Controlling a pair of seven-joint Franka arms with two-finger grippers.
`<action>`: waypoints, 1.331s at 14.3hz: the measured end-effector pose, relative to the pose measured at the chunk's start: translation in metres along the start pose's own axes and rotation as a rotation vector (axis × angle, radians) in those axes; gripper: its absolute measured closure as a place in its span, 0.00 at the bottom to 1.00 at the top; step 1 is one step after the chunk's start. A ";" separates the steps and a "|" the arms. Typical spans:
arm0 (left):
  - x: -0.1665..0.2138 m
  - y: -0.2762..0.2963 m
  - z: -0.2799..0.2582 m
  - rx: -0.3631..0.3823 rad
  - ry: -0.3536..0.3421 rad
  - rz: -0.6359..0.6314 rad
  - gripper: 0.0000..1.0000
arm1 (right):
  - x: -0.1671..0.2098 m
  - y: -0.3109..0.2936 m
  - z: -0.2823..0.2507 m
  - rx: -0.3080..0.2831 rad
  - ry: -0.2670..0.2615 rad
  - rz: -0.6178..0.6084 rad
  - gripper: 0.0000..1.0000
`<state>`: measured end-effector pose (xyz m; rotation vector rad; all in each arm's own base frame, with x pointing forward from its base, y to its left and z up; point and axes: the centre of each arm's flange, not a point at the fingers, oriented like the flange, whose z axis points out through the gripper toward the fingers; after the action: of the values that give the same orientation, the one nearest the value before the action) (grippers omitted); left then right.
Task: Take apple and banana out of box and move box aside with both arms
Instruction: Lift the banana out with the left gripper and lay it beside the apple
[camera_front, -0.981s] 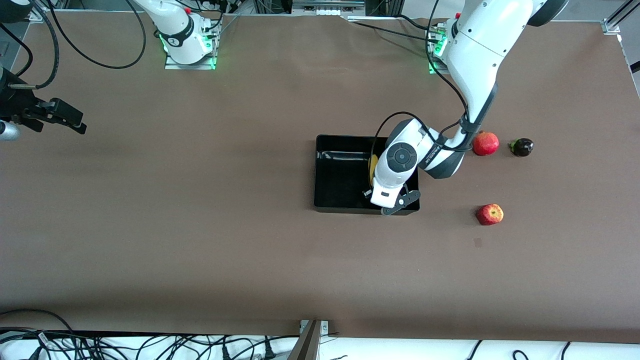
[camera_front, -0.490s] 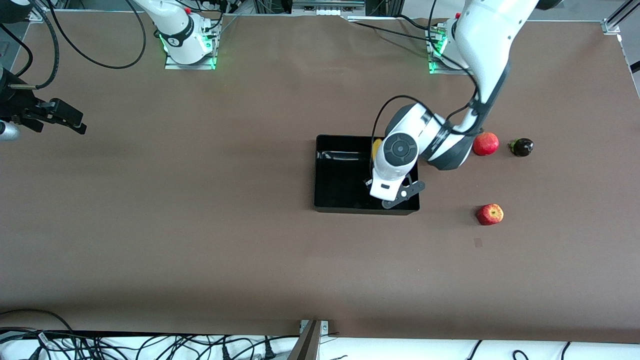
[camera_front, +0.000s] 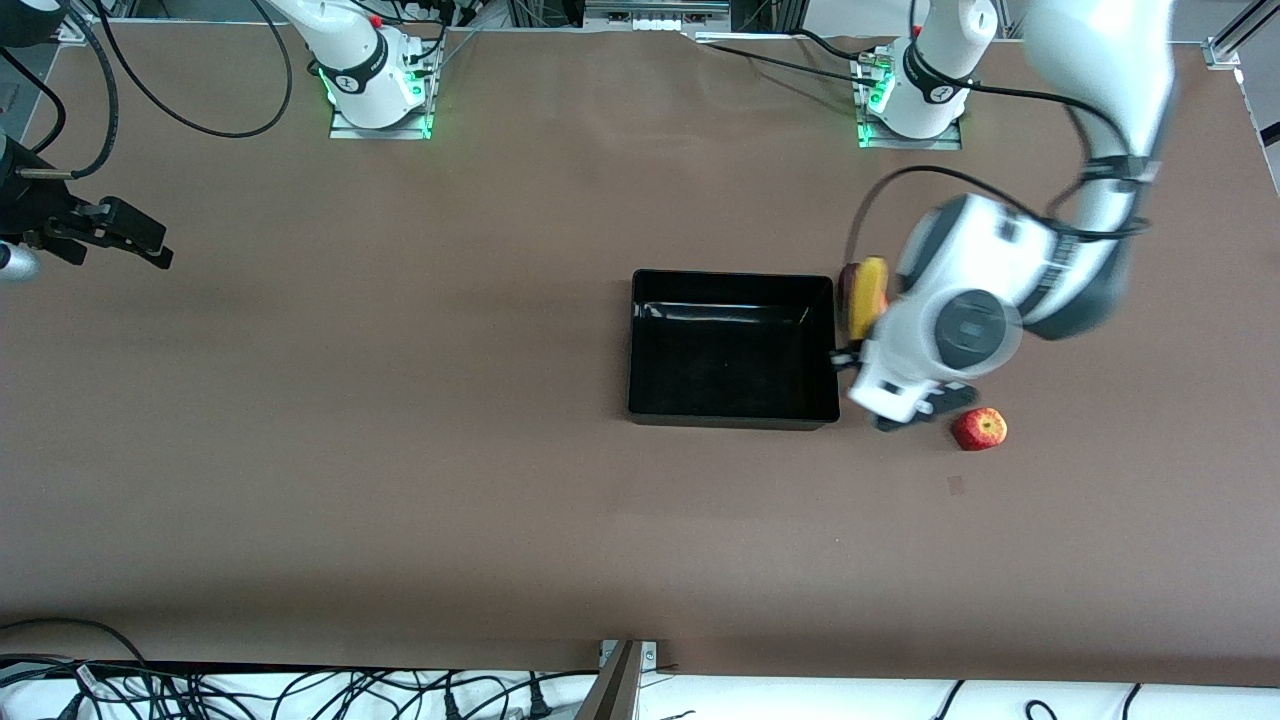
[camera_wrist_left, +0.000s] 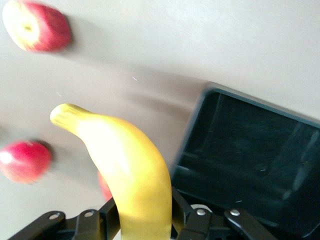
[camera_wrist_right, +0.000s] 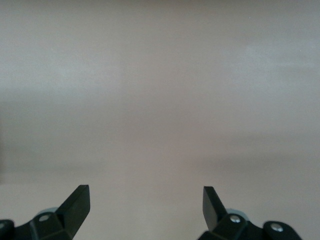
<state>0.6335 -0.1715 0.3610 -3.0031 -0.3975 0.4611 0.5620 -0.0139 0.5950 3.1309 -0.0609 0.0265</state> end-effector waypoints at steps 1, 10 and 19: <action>0.017 -0.033 -0.003 -0.012 -0.003 0.051 0.63 | 0.000 0.000 0.000 0.000 0.001 0.000 0.00; 0.113 -0.239 0.010 -0.014 0.161 0.289 0.63 | 0.001 0.000 0.000 0.000 0.006 0.000 0.00; 0.177 -0.273 0.099 -0.053 0.335 0.360 0.63 | 0.001 0.000 0.000 0.002 0.006 0.000 0.00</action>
<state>0.7007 0.1418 0.2479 -3.1246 0.1603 -0.0411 0.5629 -0.0135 0.5954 3.1324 -0.0603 0.0365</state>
